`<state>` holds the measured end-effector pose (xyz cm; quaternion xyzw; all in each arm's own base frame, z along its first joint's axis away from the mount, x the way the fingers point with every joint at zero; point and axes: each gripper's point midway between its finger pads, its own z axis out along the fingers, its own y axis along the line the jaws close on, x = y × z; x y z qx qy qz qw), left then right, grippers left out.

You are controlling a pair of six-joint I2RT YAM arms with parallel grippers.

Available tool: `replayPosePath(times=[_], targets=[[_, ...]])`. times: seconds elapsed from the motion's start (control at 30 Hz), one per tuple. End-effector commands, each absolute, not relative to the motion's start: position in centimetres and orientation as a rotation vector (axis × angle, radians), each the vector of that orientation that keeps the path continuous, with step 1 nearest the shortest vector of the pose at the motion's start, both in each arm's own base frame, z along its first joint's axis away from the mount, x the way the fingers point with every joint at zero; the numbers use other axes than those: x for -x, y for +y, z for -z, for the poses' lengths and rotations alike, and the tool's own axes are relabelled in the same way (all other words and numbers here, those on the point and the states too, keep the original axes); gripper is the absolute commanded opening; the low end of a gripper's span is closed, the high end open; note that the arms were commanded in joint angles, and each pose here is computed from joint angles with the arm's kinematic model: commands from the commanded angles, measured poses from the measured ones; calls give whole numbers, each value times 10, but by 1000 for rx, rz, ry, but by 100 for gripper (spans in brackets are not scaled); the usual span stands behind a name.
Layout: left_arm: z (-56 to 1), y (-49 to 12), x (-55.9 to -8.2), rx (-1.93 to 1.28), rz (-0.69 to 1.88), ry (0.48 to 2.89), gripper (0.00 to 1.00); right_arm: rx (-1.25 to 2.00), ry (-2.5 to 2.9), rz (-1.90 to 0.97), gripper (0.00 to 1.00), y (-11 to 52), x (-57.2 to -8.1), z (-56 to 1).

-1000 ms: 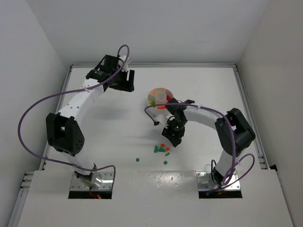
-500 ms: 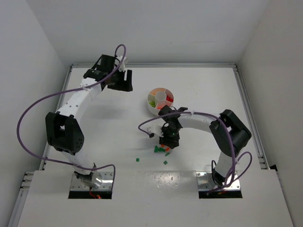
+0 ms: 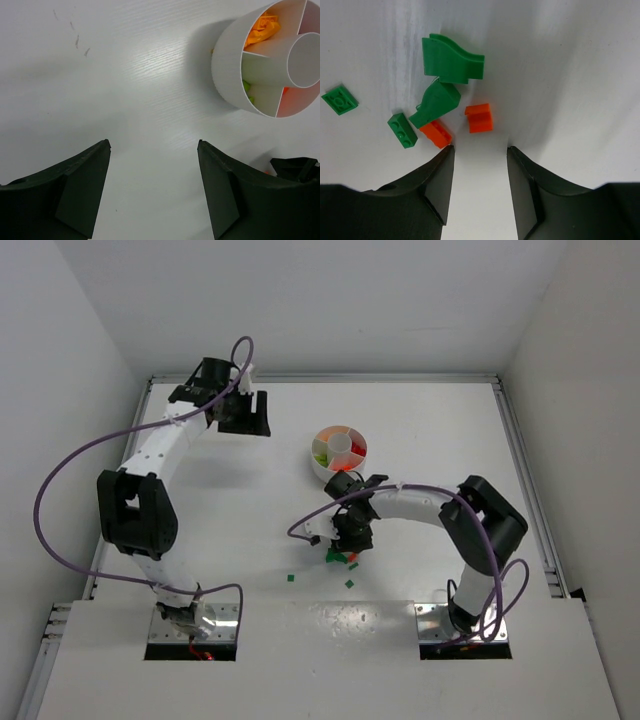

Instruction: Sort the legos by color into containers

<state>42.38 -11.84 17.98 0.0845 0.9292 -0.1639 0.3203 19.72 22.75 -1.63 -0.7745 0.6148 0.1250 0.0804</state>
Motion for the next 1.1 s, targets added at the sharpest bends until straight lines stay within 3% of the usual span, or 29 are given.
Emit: replayPosePath(times=[0.0, 0.27, 0.53, 0.93, 1.07], targets=[[-179, -116, -423, -222, 472, 2445, 76, 2479, 1911, -458, 47, 192, -155, 47], [-181, -121, -426, -235, 508, 2443, 76, 2527, 1880, -466, 46, 168, -135, 39], [-177, -125, -428, -241, 532, 2452, 76, 2521, 1822, -583, 46, 213, -147, 32], [-177, -123, -419, -263, 524, 2462, 76, 2596, 1787, -647, 46, 225, -134, 35], [-177, -123, -419, -263, 524, 2462, 76, 2608, 1782, -664, 40, 225, -130, 34]])
